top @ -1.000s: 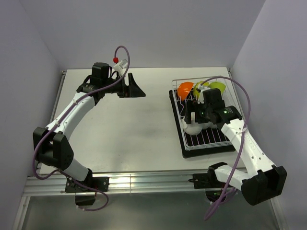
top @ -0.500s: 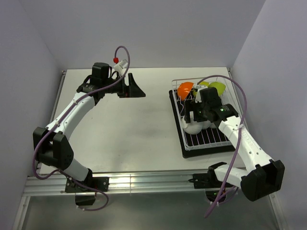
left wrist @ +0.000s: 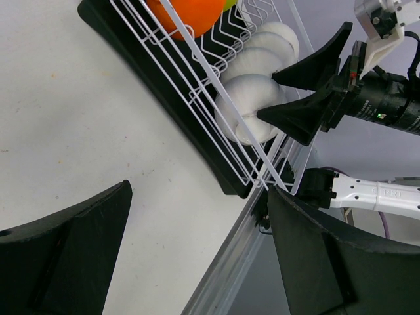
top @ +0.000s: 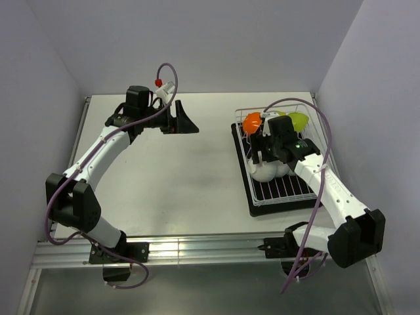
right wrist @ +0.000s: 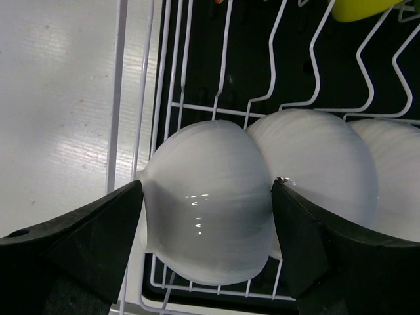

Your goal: Load the bowls into the dish rack

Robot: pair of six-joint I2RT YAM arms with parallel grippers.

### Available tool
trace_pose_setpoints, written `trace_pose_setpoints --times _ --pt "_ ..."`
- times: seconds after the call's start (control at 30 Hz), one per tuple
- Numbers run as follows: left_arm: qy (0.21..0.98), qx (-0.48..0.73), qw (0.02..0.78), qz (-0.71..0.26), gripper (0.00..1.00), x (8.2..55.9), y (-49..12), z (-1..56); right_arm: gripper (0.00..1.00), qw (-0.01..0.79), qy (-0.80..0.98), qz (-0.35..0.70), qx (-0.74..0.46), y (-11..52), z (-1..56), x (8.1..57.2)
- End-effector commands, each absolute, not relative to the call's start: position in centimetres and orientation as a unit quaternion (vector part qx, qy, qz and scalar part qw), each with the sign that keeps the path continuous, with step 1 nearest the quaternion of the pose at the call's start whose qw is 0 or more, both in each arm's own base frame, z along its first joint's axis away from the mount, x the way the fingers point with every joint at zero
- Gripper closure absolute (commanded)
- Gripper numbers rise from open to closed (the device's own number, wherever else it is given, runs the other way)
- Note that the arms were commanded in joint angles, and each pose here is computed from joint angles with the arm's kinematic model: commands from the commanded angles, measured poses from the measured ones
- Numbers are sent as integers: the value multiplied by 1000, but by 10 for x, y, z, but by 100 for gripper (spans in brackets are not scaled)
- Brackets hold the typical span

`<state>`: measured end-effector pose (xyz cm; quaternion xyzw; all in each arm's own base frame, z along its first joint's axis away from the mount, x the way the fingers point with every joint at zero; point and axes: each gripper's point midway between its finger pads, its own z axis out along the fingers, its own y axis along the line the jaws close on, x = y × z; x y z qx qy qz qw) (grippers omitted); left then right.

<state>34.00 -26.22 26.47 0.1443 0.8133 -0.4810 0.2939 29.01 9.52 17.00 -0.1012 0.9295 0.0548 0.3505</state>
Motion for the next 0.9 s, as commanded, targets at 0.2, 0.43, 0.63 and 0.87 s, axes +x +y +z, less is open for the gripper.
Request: trace_pose_setpoints --times 0.2,0.43,0.63,0.87 --pt "792 164 332 -486 11 346 -261 282 17 435 891 53 -116 107 210 333" --pt "776 192 370 -473 12 342 -257 288 17 445 884 55 -133 112 217 343" --pt "779 202 379 -457 12 341 -253 285 13 481 860 83 -151 121 260 352" --pt "777 219 425 -409 9 350 -245 294 4 514 831 113 -180 110 319 352"
